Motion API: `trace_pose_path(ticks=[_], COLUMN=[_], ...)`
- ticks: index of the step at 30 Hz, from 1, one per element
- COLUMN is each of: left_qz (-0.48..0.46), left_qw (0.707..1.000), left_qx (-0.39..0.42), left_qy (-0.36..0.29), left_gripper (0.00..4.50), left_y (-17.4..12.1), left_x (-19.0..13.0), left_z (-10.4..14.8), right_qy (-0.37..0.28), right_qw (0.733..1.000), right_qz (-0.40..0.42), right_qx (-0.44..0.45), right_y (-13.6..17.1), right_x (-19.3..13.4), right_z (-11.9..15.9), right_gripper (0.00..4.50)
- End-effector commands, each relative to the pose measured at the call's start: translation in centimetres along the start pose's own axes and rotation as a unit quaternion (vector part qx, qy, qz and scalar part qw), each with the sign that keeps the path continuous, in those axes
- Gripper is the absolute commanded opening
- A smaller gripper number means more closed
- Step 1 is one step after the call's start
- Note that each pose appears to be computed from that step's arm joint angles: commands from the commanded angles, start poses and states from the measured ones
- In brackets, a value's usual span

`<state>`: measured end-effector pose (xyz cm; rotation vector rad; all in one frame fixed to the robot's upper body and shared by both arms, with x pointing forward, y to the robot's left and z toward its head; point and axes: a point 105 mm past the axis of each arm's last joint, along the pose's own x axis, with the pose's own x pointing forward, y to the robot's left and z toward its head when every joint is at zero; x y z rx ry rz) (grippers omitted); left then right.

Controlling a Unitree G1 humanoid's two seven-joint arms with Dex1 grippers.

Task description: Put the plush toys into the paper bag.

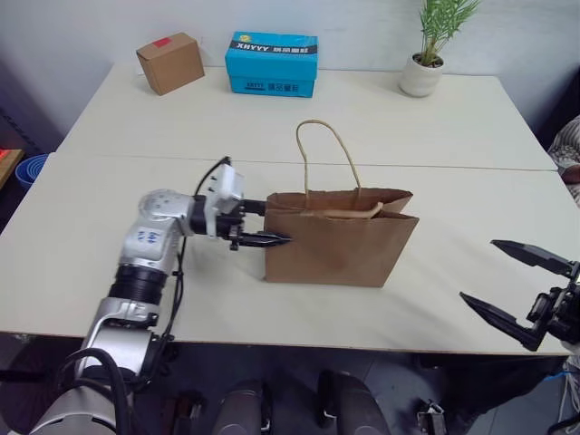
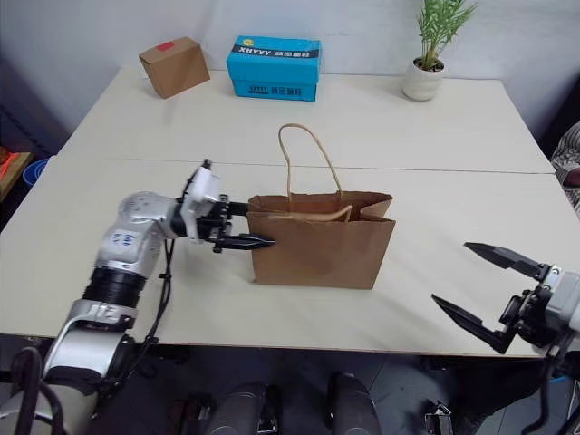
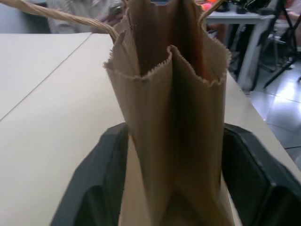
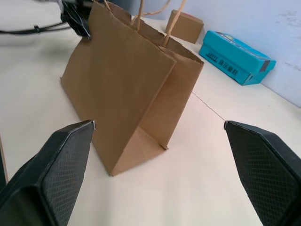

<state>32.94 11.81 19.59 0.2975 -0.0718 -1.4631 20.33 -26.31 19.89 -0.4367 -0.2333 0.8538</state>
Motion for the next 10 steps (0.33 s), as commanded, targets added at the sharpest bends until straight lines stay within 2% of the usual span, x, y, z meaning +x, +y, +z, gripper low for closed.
trace_pose_path(ticks=[1,2,6,10], left_qz=[0.046,0.06,0.138,0.203], left_qw=[0.999,0.998,0.989,0.976], left_qx=[0.024,0.012,-0.014,-0.02], left_qy=[0.001,0.005,0.054,0.081], left_gripper=[4.14,4.42,4.42,4.42], left_y=[-0.4,-0.8,-2.3,-3.1], left_x=[-2.5,-3.7,-8.2,-10.7], left_z=[1.7,1.6,0.5,0.1], right_qy=[0.006,0.011,0.04,0.051], right_qw=[1.0,0.999,0.997,0.995], right_qz=[0.017,0.024,0.06,0.084], right_qx=[-0.018,-0.02,-0.029,-0.03], right_y=[-1.3,-1.8,-3.4,-4.5], right_x=[-0.7,-0.8,-1.8,-1.7], right_z=[0.5,0.5,0.5,0.4], right_gripper=[4.5,4.5,4.5,4.5])
